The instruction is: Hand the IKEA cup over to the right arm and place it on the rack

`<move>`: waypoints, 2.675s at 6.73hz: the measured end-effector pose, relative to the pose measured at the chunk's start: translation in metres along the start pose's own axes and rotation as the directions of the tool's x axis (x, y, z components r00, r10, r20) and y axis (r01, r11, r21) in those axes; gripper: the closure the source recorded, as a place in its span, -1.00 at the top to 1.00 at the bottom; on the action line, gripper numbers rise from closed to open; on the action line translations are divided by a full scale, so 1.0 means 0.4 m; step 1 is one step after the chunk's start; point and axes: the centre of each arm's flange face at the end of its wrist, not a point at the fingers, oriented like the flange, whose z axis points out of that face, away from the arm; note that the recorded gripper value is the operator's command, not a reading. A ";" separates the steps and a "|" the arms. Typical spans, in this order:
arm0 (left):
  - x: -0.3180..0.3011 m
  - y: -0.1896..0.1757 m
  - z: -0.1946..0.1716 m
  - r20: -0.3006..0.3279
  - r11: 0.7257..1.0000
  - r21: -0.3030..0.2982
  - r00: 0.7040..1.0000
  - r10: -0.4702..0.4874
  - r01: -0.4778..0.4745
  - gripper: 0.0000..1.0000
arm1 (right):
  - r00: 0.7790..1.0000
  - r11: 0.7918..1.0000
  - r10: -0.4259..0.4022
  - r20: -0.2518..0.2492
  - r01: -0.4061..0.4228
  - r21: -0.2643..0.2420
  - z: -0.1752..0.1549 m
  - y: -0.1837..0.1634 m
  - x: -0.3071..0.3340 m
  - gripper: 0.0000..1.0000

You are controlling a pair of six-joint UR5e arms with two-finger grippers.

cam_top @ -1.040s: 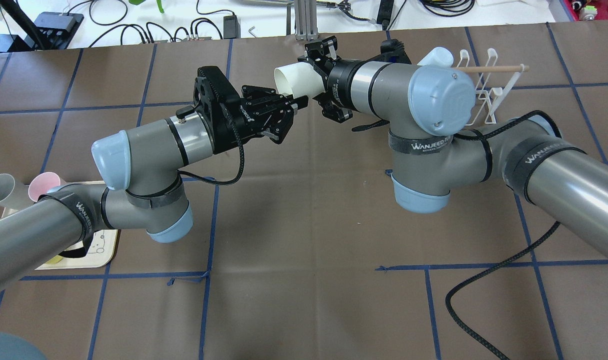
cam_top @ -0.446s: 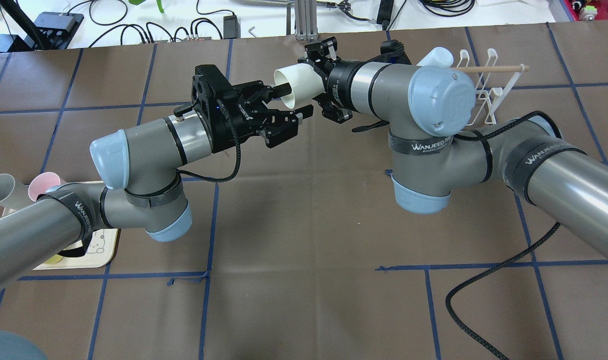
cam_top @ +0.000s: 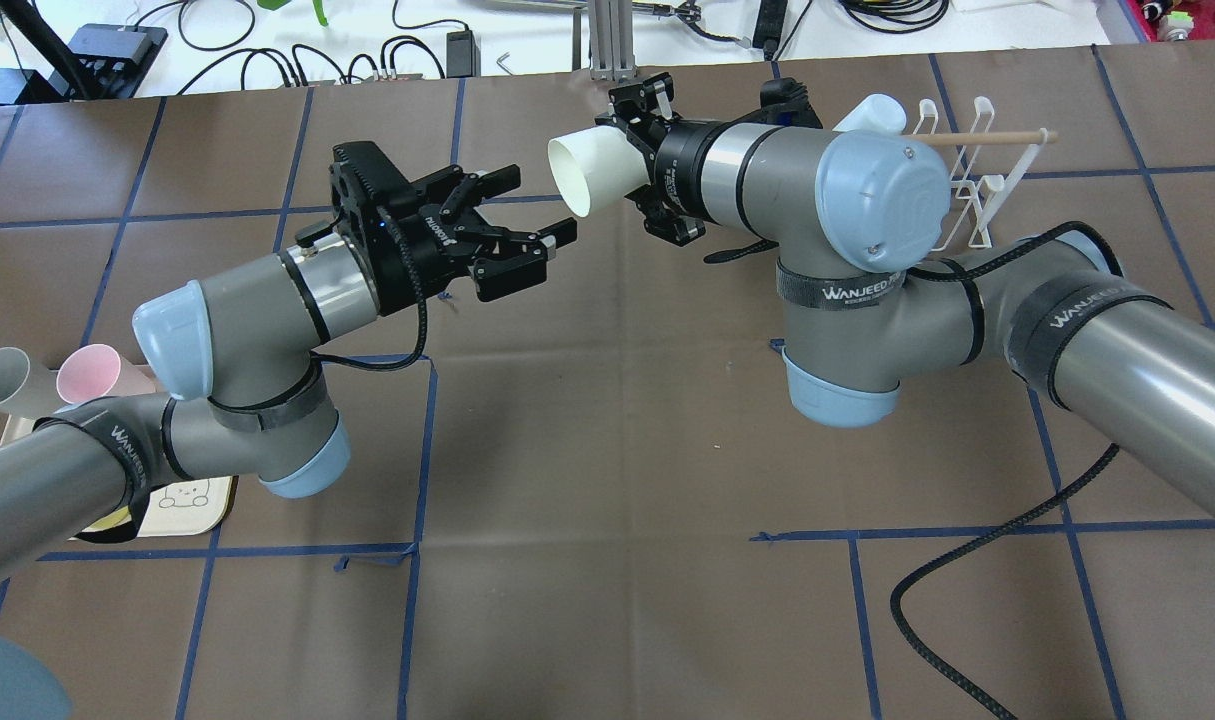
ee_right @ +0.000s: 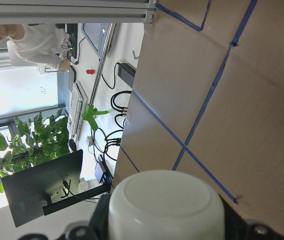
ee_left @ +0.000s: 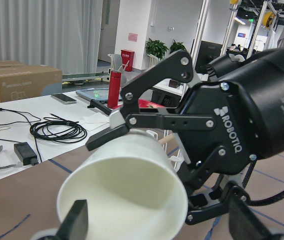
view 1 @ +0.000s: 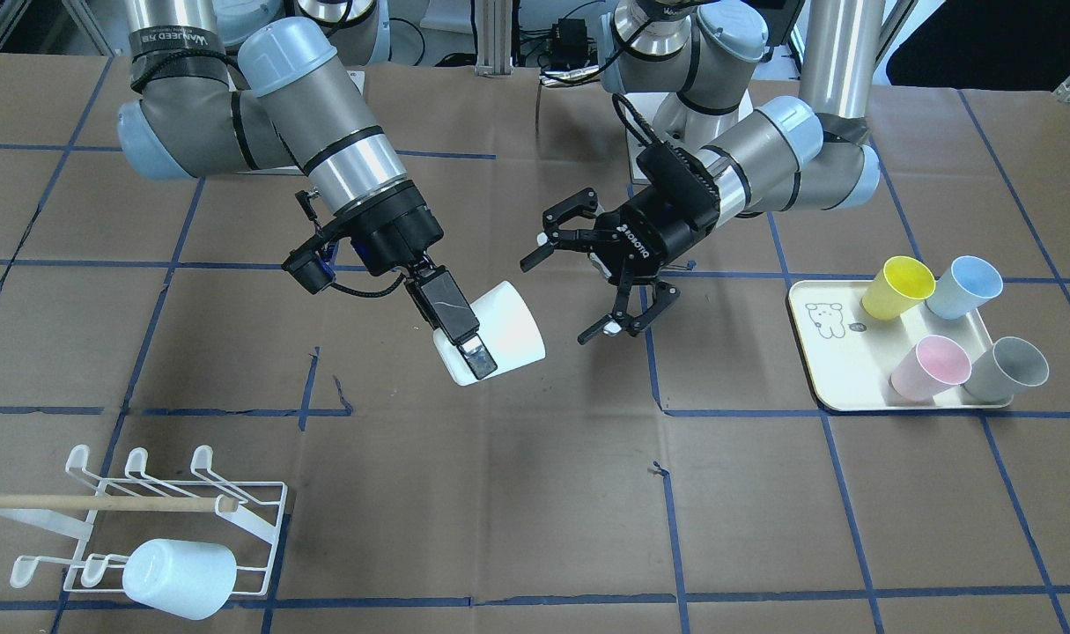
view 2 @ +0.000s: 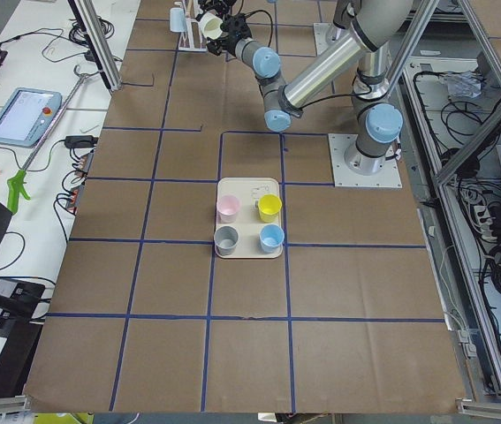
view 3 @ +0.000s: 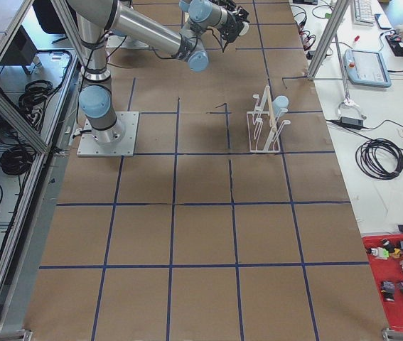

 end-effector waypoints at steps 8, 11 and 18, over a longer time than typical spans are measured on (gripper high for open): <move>-0.287 -0.413 0.065 0.695 0.791 -0.287 0.686 -0.216 0.540 0.99 | 0.762 0.681 -0.602 -0.238 0.646 0.345 -0.132 -0.473 -0.064 -0.93; -0.224 -0.420 0.014 0.809 0.381 -0.487 0.570 -0.144 0.786 0.99 | 0.543 0.439 -0.752 -0.374 0.836 0.330 -0.155 -0.707 -0.038 -0.93; -0.065 -0.384 -0.128 0.804 0.252 -0.548 0.585 -0.102 0.797 0.99 | 0.266 0.103 -0.847 -0.460 0.931 0.350 -0.095 -0.932 0.098 -0.93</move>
